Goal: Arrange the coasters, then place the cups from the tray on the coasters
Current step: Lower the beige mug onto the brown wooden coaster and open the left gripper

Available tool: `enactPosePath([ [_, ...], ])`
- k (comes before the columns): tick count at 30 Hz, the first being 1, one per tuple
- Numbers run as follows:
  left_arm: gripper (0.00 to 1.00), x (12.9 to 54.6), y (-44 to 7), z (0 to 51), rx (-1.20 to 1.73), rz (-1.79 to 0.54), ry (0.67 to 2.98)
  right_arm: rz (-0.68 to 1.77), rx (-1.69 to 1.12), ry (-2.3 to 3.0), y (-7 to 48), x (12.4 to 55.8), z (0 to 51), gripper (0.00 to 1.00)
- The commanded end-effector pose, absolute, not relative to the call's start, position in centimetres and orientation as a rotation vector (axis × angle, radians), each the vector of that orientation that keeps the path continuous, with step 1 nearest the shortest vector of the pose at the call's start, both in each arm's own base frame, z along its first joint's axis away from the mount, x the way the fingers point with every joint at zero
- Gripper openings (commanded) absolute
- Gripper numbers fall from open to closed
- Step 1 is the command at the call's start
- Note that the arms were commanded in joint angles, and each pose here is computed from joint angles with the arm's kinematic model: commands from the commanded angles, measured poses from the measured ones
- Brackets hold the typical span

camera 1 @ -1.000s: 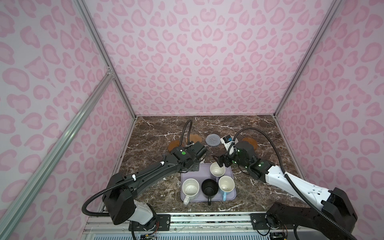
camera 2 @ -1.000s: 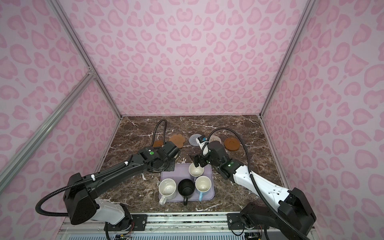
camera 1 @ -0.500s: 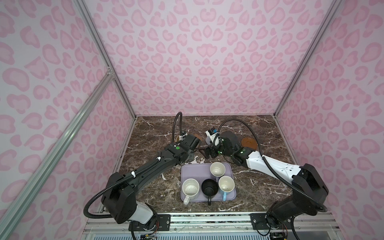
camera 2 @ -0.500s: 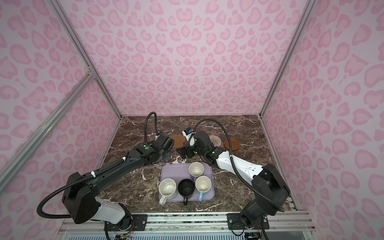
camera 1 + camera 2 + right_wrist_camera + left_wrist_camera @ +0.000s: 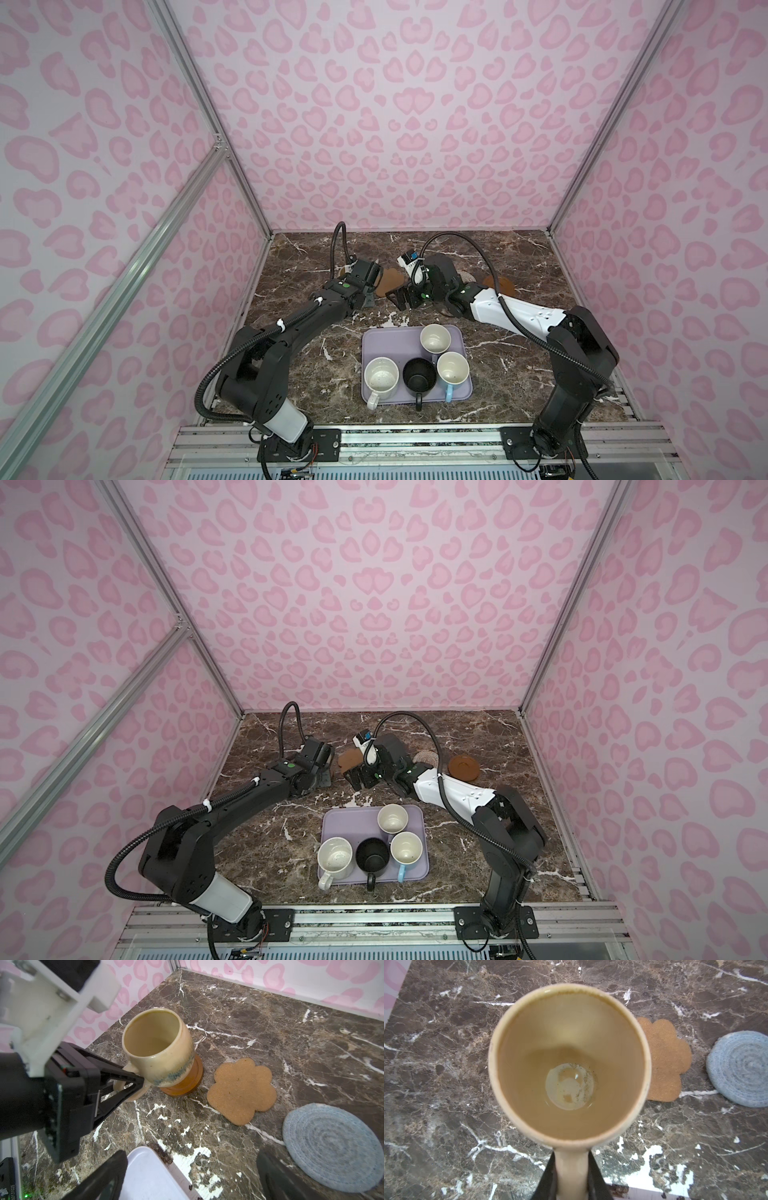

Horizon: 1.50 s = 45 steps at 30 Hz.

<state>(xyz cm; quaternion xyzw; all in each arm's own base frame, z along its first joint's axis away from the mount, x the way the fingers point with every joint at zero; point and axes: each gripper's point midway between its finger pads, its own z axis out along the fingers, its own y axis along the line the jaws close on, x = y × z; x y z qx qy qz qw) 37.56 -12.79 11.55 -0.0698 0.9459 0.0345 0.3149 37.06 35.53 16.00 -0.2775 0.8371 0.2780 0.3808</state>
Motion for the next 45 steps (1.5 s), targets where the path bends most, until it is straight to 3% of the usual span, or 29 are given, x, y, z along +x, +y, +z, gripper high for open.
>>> enactPosePath([
  [1, 0.01, 39.8, -12.8, 11.8, -0.212, 0.045, 2.415, 0.702, -0.701, 2.158, 35.5, 37.3, 15.4, 0.99],
  [9, 0.01, 40.6, -12.7, 9.4, -0.218, 0.004, 2.466, 0.677, -0.694, 2.176, 35.1, 37.6, 14.8, 0.98],
  [30, 0.03, 38.5, -11.6, 9.6, -0.264, 0.021, 2.503, 0.677, -0.699, 2.199, 35.1, 37.3, 14.6, 0.98],
  [45, 0.31, 38.2, -11.2, 9.0, -0.26, 0.023, 2.515, 0.67, -0.708, 2.214, 35.0, 37.1, 14.3, 0.97],
])
